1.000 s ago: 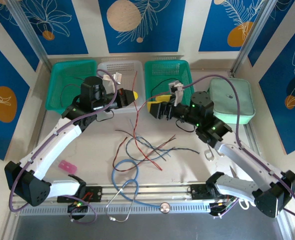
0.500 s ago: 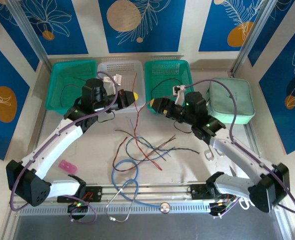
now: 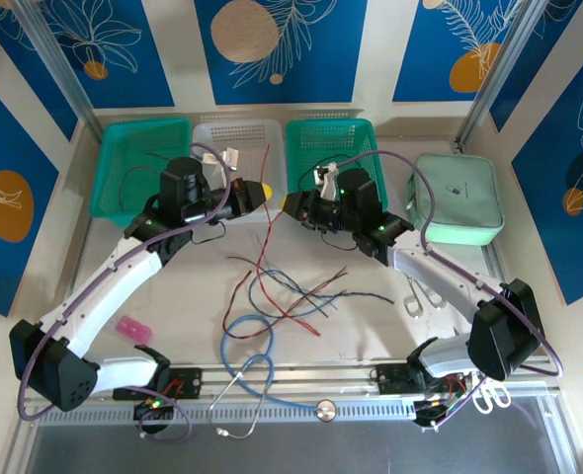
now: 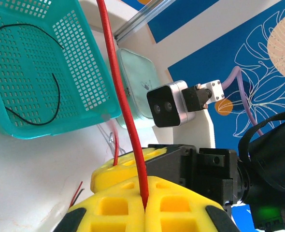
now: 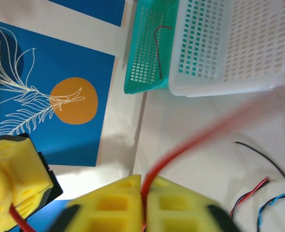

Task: Untangle the cables

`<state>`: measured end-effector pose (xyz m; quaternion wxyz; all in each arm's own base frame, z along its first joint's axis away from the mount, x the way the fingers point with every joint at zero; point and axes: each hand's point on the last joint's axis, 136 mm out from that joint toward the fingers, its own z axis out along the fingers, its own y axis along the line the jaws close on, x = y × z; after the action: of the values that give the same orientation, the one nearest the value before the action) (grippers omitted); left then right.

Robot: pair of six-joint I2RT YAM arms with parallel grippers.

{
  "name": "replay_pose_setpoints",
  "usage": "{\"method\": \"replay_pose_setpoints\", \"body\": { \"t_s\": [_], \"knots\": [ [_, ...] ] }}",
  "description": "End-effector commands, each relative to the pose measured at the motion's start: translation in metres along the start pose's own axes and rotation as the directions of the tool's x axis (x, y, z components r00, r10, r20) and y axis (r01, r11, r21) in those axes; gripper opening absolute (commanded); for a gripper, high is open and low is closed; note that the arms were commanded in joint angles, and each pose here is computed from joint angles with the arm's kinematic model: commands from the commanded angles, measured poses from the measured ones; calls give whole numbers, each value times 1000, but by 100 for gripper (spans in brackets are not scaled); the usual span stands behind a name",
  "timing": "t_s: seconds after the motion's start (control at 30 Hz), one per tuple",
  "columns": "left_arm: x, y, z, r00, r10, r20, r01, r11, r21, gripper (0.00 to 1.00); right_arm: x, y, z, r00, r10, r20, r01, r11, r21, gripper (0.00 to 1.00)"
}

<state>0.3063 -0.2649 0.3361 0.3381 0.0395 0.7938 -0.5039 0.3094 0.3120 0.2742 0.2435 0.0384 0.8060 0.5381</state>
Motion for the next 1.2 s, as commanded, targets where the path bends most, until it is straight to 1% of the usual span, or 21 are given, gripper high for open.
{"method": "replay_pose_setpoints", "body": {
  "t_s": [0.0, 0.07, 0.17, 0.23, 0.3, 0.33, 0.37, 0.4, 0.43, 0.5, 0.57, 0.6, 0.67, 0.73, 0.83, 0.9, 1.0, 1.07, 1.13, 1.17],
  "knots": [
    [-9, -6, -8, 999, 27, 37, -27, 1000, 15, 0, -1, 18, -4, 1000, -26, -5, 26, 998, -51, 0],
    [-10, -5, -8, 999, 28, 39, -28, 1000, 12, 0, -3, 18, -11, 999, -37, 12, 38, 999, -35, 0],
    [-11, -5, -11, 999, 29, 44, -30, 1000, 8, 0, -14, 16, -30, 995, -62, 75, 62, 998, 10, 0],
    [-13, -4, -13, 998, 31, 49, -31, 999, 5, 0, -28, 7, -52, 985, -73, 156, 61, 995, 81, 0],
    [-14, -3, -16, 998, 33, 55, -33, 999, 0, 0, -48, -12, -87, 954, -66, 292, 6, 980, 201, 0],
    [-15, -3, -16, 998, 33, 56, -33, 999, -1, 0, -56, -25, -107, 927, -55, 370, -51, 962, 269, 0],
    [-15, -3, -17, 998, 34, 58, -34, 999, -2, 0, -60, -45, -133, 880, -26, 474, -157, 927, 341, 0],
    [-15, -2, -17, 998, 33, 57, -33, 999, -4, 0, -60, -64, -160, 814, 4, 581, -270, 888, 372, 0],
    [-15, -1, -17, 998, 32, 57, -31, 999, -6, 0, -58, -77, -178, 759, 12, 651, -336, 864, 375, 0],
    [-16, 0, -17, 998, 33, 58, -33, 999, -5, 0, -54, -92, -212, 640, 18, 768, -407, 856, 319, 0],
    [-17, 3, -19, 998, 35, 56, -34, 999, -12, 0, -47, -104, -238, 552, 19, 833, -456, 844, 283, 0],
    [-19, 4, -22, 998, 39, 58, -38, 999, -14, 0, -44, -108, -253, 513, 12, 858, -485, 829, 278, 0],
    [-26, 0, -30, 997, 47, 66, -48, 999, 3, 0, -38, -114, -277, 462, -9, 887, -533, 796, 286, 0],
    [-35, -3, -41, 994, 63, 92, -64, 998, 2, 0, -35, -114, -296, 437, -52, 898, -552, 773, 313, 0],
    [-47, 6, -60, 987, 98, 126, -90, 994, -67, 0, -34, -111, -317, 410, -111, 905, -554, 758, 344, 0],
    [-53, 18, -76, 983, 103, 152, -85, 989, -118, 0, -36, -108, -328, 390, -139, 910, -549, 759, 351, 0],
    [-63, 45, -109, 969, 73, 237, -20, 975, -219, 0, -39, -104, -340, 358, -174, 917, -541, 762, 356, 0],
    [-69, 65, -134, 942, 55, 332, 47, 955, -292, 0, -38, -105, -350, 331, -193, 924, -560, 747, 357, 0],
    [-73, 84, -165, 891, 69, 450, 121, 917, -380, 0, -34, -108, -363, 299, -210, 931, -597, 720, 354, 0],
    [-72, 92, -181, 857, 96, 506, 153, 891, -428, 0, -32, -109, -370, 277, -220, 935, -616, 707, 349, 0]
  ]
}}
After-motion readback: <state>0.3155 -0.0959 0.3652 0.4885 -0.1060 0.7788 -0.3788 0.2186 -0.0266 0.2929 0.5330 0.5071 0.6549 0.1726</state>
